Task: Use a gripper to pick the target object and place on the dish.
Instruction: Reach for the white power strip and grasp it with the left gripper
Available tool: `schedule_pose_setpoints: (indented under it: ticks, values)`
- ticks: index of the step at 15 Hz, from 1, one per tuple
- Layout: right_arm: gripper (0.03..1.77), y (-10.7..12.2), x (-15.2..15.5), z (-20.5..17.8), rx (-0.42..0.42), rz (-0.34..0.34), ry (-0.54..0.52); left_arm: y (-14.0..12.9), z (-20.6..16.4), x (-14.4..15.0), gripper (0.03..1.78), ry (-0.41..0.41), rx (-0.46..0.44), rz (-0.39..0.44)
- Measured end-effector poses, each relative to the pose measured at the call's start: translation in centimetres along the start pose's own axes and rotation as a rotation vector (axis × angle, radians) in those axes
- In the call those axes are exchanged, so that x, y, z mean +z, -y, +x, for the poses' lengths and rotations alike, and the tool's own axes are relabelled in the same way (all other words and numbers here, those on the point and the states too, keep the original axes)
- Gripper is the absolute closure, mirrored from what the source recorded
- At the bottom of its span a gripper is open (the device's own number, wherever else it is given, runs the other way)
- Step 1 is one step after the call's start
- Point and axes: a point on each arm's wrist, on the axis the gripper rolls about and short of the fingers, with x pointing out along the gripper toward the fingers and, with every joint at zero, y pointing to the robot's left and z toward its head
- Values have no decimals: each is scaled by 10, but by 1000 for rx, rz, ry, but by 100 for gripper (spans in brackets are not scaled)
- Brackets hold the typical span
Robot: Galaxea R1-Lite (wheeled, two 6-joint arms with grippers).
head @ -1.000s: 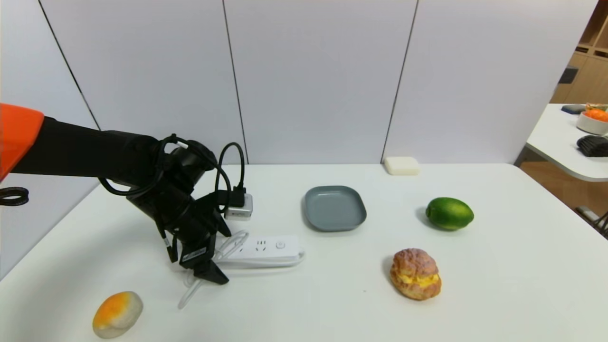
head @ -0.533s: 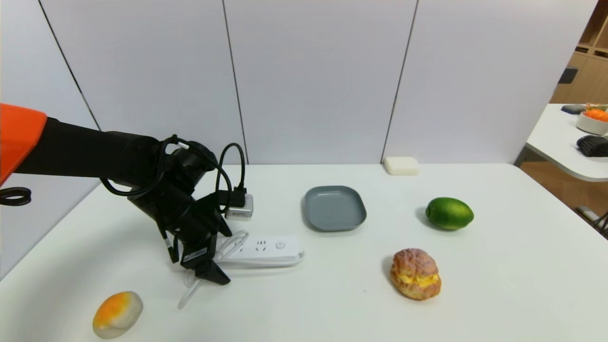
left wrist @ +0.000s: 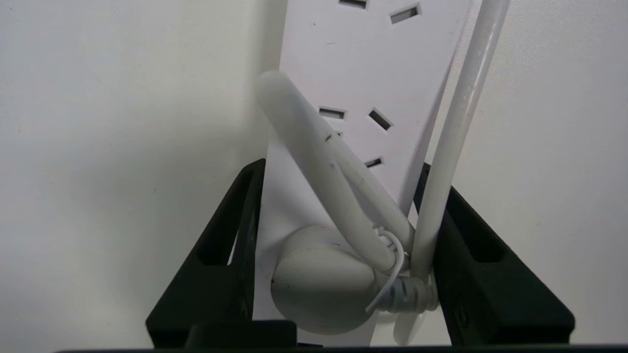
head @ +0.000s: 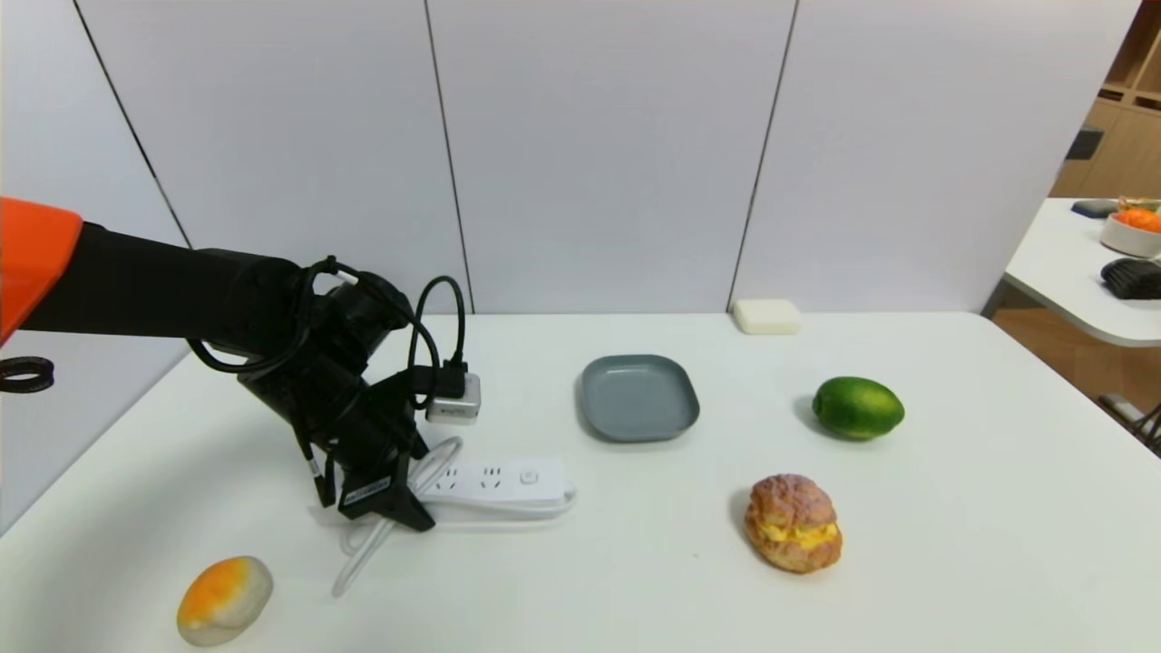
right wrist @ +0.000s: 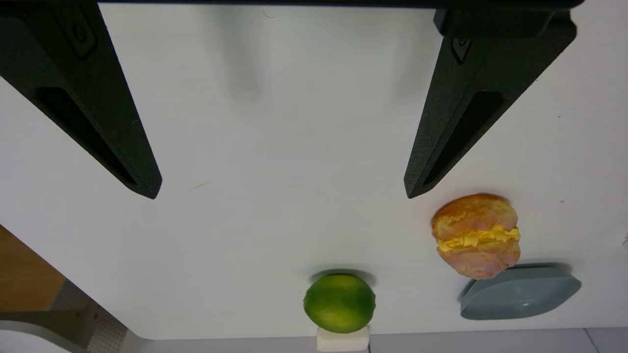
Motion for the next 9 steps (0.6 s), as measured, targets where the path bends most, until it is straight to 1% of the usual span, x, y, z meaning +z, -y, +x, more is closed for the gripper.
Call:
schedule_pose_setpoints:
  ticks: [9]
  values:
    - [9,0,0,0,0,0,0,3,-8,1,90,10,18,2]
